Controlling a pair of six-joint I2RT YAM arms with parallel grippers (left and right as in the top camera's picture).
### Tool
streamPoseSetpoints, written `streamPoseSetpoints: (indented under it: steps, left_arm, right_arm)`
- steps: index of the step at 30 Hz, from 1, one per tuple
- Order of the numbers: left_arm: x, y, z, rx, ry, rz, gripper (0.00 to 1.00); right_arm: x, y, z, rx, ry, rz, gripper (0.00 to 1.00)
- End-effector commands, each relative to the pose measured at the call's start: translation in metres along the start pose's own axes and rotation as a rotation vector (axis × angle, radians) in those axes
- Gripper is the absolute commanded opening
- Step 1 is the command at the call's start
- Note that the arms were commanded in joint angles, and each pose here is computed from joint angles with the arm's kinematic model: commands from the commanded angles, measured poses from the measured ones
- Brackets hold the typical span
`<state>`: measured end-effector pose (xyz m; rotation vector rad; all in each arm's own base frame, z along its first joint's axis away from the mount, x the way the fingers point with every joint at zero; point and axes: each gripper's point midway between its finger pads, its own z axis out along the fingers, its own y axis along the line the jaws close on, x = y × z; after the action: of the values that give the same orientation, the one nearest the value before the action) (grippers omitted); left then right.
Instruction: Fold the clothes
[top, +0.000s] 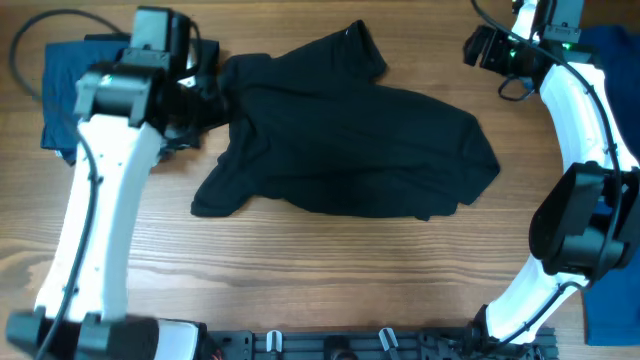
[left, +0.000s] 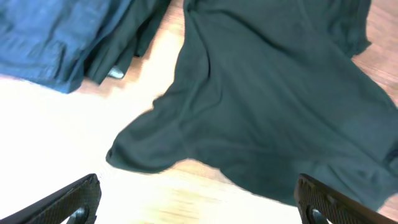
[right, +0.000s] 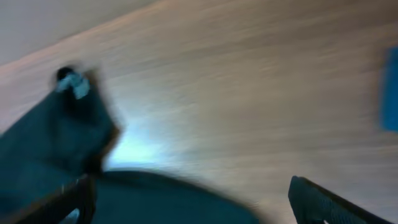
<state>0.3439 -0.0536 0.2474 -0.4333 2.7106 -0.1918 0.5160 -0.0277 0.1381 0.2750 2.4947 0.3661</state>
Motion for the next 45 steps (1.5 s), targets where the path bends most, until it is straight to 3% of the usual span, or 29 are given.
streamPoseSetpoints:
  steps: [1,4,6,7,9,10,17,30,39,45]
  left_arm:
    - [0.007,0.011,-0.022,-0.023,-0.031,-0.031,1.00]
    - [0.006,0.021,-0.020,-0.079,-0.035,-0.031,1.00]
    - [0.004,0.020,-0.016,-0.082,-0.033,-0.031,1.00]
    - [0.003,0.020,-0.014,-0.082,-0.034,-0.031,1.00]
    - [-0.002,0.017,-0.007,-0.080,-0.037,-0.031,1.00]
    - [-0.005,0.016,-0.004,-0.078,-0.042,-0.031,1.00]
    - [-0.020,0.009,0.033,-0.080,-0.038,-0.030,1.00]
    - [-0.017,0.014,0.079,-0.139,0.062,0.007,1.00]
    - [-0.019,0.013,0.082,-0.137,0.058,0.007,1.00]
    - [-0.015,0.015,0.081,-0.144,0.072,0.008,1.00]
  right_arm:
    - [0.028,0.049,-0.014,-0.300,0.127,-0.027,1.00]
    - [0.055,0.034,-0.016,-0.231,0.233,-0.043,0.99]
    - [0.072,0.013,-0.018,-0.121,0.304,-0.007,0.84]
    - [0.081,0.005,-0.020,-0.078,0.339,0.003,0.66]
    - [0.096,-0.006,-0.026,-0.015,0.403,0.019,0.14]
    - [0.101,-0.010,-0.027,0.006,0.426,0.022,0.04]
    - [0.138,-0.045,-0.014,0.198,0.507,0.108,0.04]
    - [0.187,-0.050,0.028,0.142,0.502,0.166,0.04]
    - [0.186,-0.075,0.055,0.216,0.358,0.110,0.04]
    - [0.150,-0.104,0.067,0.354,0.136,0.074,0.04]
